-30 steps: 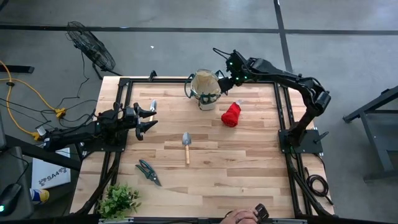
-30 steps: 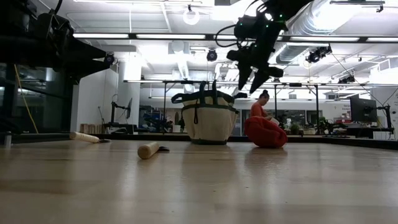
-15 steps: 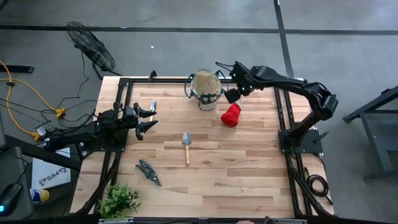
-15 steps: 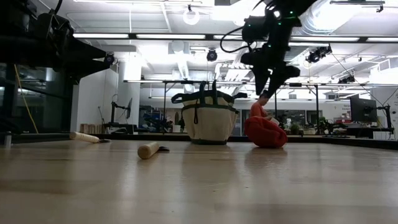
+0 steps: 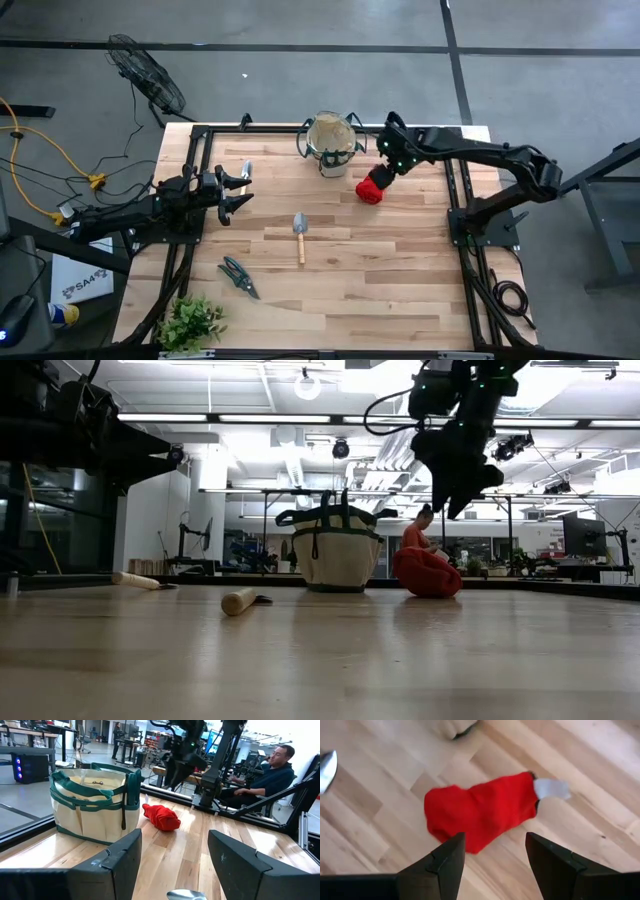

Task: Pick & Place Garden tools in Gardening bag
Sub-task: Adjust the red gloves

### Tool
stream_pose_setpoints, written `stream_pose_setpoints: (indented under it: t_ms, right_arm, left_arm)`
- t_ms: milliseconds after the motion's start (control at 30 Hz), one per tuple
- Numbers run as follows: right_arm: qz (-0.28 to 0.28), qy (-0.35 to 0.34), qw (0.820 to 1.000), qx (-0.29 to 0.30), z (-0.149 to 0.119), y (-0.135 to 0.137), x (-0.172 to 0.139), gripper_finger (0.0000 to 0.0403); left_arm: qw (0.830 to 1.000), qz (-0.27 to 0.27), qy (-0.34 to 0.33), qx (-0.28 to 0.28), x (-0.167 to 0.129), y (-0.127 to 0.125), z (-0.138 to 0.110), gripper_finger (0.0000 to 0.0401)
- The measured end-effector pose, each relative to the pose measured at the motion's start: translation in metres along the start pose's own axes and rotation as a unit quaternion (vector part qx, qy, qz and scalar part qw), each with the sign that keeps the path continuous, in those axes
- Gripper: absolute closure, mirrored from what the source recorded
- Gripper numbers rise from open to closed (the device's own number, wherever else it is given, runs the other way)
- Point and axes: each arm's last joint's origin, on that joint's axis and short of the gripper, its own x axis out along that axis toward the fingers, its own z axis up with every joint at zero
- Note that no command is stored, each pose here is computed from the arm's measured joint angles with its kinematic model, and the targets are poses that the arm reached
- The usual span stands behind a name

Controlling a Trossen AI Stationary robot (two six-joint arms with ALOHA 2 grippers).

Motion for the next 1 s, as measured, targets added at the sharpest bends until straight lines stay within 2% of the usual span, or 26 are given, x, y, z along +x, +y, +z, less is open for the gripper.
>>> stream_pose_setpoints:
  t_ms: [200, 467, 767, 1000]
  right_arm:
    - [0.015, -0.005, 1.0, -0.023, -0.018, 0.008, -0.002, 0.0202]
    - [0.025, 0.0, 1.0, 0.0, -0.035, 0.013, -0.004, 0.0202]
    - [0.025, 0.005, 0.999, 0.034, -0.04, 0.015, -0.007, 0.0202]
    - [0.023, 0.006, 1.0, 0.014, -0.04, 0.015, -0.007, 0.0202]
  left_arm:
    - [1.0, 0.0, 0.0, 0.0, 0.0, 0.0, 0.0, 0.0178]
    - [1.0, 0.0, 0.0, 0.0, 0.0, 0.0, 0.0, 0.0178]
    - [1.0, 0.0, 0.0, 0.0, 0.0, 0.0, 0.0, 0.0178]
    - [1.0, 0.0, 0.0, 0.0, 0.0, 0.0, 0.0, 0.0178]
